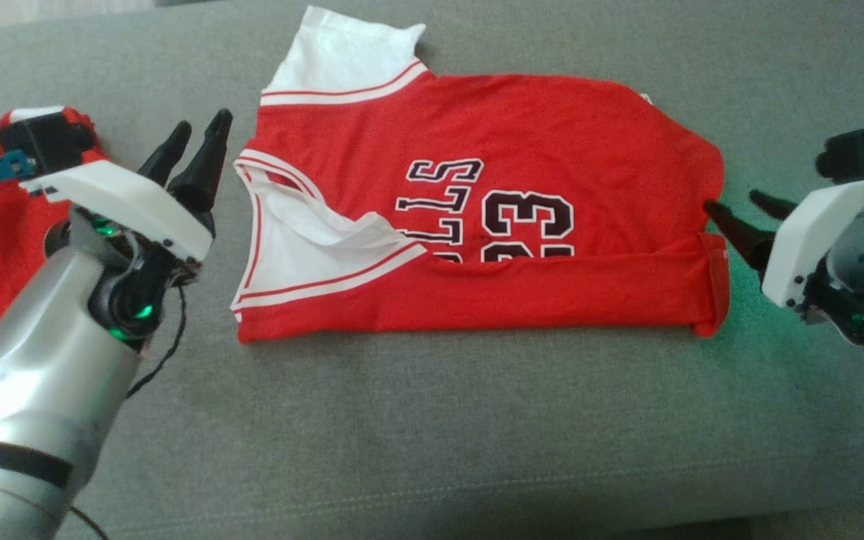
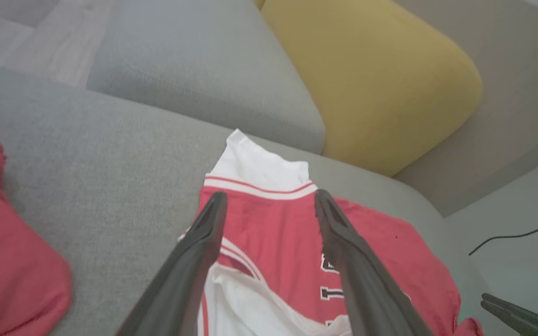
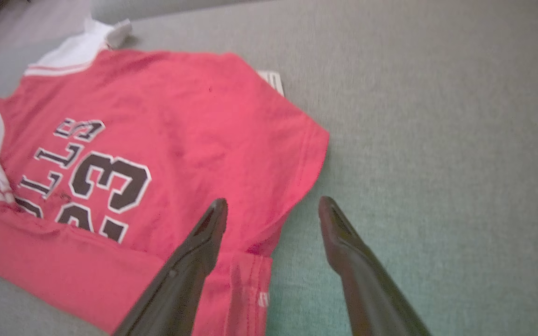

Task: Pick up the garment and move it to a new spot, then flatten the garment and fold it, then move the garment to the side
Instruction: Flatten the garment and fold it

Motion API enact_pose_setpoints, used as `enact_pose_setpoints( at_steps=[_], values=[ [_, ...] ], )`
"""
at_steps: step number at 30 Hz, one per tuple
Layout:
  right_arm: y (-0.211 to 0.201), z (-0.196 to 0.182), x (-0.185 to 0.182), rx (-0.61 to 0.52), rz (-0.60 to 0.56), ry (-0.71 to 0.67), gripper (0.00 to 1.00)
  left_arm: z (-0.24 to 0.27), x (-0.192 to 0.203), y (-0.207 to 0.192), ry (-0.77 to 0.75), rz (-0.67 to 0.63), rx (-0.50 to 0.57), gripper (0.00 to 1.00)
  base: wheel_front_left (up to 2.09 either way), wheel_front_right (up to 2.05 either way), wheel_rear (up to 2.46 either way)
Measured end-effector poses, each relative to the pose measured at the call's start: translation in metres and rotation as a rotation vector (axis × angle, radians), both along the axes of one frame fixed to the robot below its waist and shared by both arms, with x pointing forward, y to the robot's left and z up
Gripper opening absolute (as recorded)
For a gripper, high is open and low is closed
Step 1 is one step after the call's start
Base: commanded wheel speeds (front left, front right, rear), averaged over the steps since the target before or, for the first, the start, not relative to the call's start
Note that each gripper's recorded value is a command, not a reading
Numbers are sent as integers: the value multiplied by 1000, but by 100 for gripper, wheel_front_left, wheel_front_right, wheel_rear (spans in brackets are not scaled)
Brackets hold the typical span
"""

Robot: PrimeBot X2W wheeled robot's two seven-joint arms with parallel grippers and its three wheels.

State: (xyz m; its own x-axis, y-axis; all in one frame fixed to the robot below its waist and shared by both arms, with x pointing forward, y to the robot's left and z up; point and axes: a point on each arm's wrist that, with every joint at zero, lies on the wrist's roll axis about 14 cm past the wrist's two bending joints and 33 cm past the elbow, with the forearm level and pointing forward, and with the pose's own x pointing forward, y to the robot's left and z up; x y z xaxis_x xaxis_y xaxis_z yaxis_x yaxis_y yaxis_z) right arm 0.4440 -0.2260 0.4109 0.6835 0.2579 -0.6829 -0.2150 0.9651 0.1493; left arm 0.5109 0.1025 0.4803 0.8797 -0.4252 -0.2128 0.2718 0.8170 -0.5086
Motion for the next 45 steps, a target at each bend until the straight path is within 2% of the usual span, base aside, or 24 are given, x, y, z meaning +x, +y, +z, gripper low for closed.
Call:
enact_pose_setpoints(
  at_steps=[6,13,17,22,26,30,39,45],
  values=[
    [1,41,18,61,-45,-248,100,28,-10,6,-123,114,-116,100,0,0,0],
    [2,62,7,105,-84,-448,100,33,-47,26,-143,240,-228,100,0,0,0],
    [12,67,-2,135,-90,-509,100,37,-71,29,-185,274,-237,100,0,0,0],
    [13,58,-19,182,-158,-523,100,9,-107,14,-132,296,-241,100,0,0,0],
    [8,44,-41,207,-226,-517,100,-15,-127,6,-79,297,-214,100,0,0,0],
    [8,33,-59,203,-257,-515,100,-29,-131,0,-54,276,-152,100,0,0,0],
    [7,51,-59,198,-279,-592,100,-68,-127,-4,65,277,-64,100,0,0,0],
    [3,49,-65,189,-304,-581,100,-91,-112,-6,131,261,48,100,0,0,0]
  ],
)
